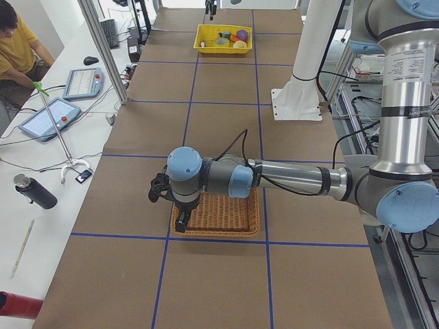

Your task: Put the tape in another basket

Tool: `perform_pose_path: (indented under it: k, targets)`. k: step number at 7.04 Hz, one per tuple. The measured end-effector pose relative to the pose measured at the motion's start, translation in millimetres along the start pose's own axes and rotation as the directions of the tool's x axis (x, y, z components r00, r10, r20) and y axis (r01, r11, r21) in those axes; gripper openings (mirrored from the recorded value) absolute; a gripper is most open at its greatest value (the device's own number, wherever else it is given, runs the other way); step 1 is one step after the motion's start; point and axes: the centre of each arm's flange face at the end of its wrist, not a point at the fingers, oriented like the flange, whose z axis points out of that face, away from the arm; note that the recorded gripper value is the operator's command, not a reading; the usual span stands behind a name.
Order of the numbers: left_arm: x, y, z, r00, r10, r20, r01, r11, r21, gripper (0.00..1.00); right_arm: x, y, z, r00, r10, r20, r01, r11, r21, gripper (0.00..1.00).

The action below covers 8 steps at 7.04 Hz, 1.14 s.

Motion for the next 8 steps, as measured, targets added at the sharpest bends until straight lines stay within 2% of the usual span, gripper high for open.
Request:
perform_pose_path:
  k: [5,8]
  targets:
    - [5.1,-3.0,-4.5,1.000,0.027,-0.003,-0.027,0.999,0.024,0.98,-41.4,10.4,68.1,0.996,-0.088,-0.009,0.086,0.991,-0.104,0.97]
    - [5.9,-4.1,-5.2,1.000,0.031,-0.004,-0.031,0.999,0.028,0.98,-53.7,19.5,90.5,0.992,-0.125,0.003,0.124,0.981,-0.147,0.54]
